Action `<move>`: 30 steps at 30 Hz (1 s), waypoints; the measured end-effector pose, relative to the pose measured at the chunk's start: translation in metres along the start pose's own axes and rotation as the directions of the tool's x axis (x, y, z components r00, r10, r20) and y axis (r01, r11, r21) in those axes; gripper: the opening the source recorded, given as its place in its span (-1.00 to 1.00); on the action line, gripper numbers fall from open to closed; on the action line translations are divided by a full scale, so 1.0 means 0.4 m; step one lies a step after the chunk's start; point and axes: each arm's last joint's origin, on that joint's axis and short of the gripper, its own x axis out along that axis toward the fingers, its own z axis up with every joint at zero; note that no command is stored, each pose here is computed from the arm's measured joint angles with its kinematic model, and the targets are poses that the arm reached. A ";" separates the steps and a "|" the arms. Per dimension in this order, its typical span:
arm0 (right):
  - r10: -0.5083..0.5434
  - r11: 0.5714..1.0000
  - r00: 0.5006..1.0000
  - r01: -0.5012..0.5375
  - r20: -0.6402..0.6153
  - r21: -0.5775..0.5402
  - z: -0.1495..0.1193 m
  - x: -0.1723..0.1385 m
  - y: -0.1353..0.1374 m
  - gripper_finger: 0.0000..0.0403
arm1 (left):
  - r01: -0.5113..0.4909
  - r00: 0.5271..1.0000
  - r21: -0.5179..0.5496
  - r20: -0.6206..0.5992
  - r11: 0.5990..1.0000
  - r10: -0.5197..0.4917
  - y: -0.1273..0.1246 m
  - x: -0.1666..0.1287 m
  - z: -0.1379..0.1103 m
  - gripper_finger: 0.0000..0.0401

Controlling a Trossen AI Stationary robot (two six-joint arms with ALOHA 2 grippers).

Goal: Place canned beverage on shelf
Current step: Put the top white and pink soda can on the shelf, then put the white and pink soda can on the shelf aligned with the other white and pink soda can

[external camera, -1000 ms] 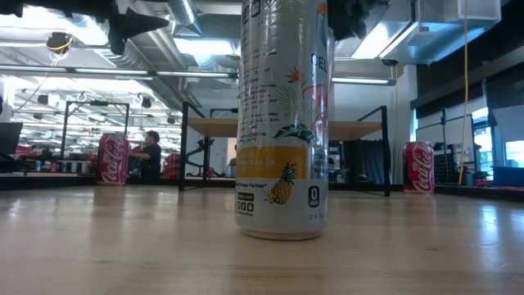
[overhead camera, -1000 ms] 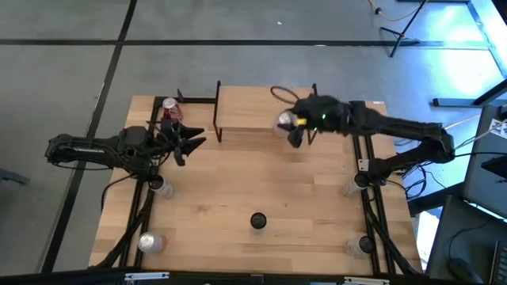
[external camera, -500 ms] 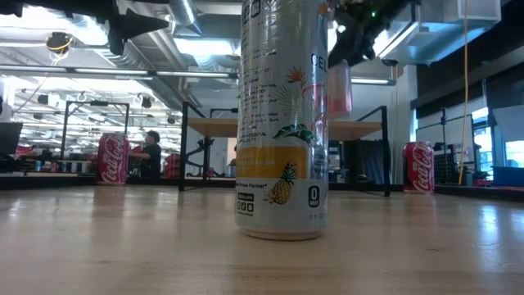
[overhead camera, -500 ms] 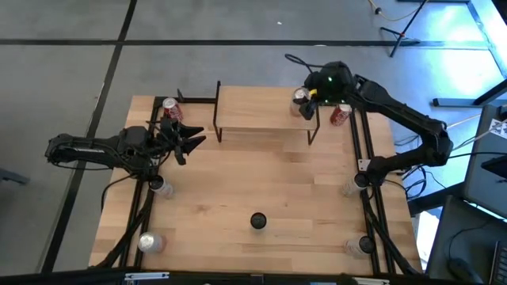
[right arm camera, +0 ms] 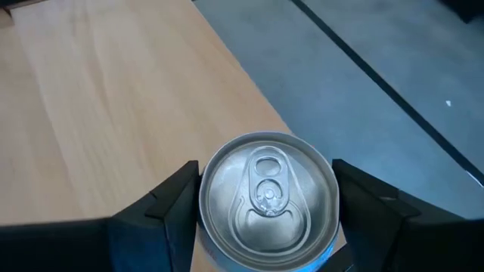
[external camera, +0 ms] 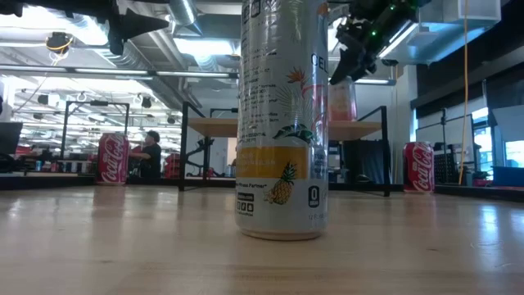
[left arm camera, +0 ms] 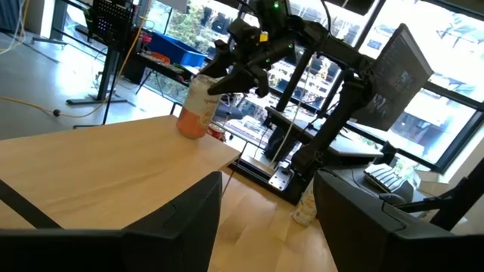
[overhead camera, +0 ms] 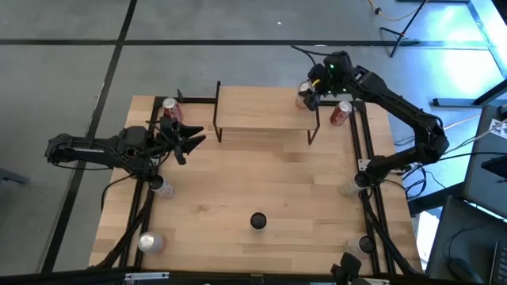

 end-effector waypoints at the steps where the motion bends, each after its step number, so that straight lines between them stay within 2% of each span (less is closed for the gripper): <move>1: 0.004 1.000 1.000 -0.004 -0.001 -0.003 0.000 0.000 0.000 0.17 | 0.000 1.000 0.000 0.000 1.000 0.000 0.000 0.000 0.000 0.02; 9: 0.041 0.999 0.999 -0.041 -0.013 -0.017 -0.003 -0.001 0.005 0.22 | 0.000 1.000 0.000 0.000 1.000 0.000 0.000 0.000 0.000 0.02; 19: 0.013 1.000 1.000 -0.013 -0.013 -0.020 -0.003 -0.015 0.005 0.53 | 0.000 1.000 0.000 0.000 1.000 0.000 0.000 0.000 0.000 0.02; 28: -0.002 1.000 0.998 0.004 0.064 -0.022 0.069 -0.114 0.002 0.59 | 0.001 1.000 -0.003 0.001 1.000 -0.001 0.000 0.000 0.000 0.02; 30: 0.027 1.000 0.996 -0.027 0.089 -0.003 0.088 -0.145 0.005 0.59 | 0.002 1.000 -0.003 0.003 1.000 -0.002 0.000 0.000 0.001 0.02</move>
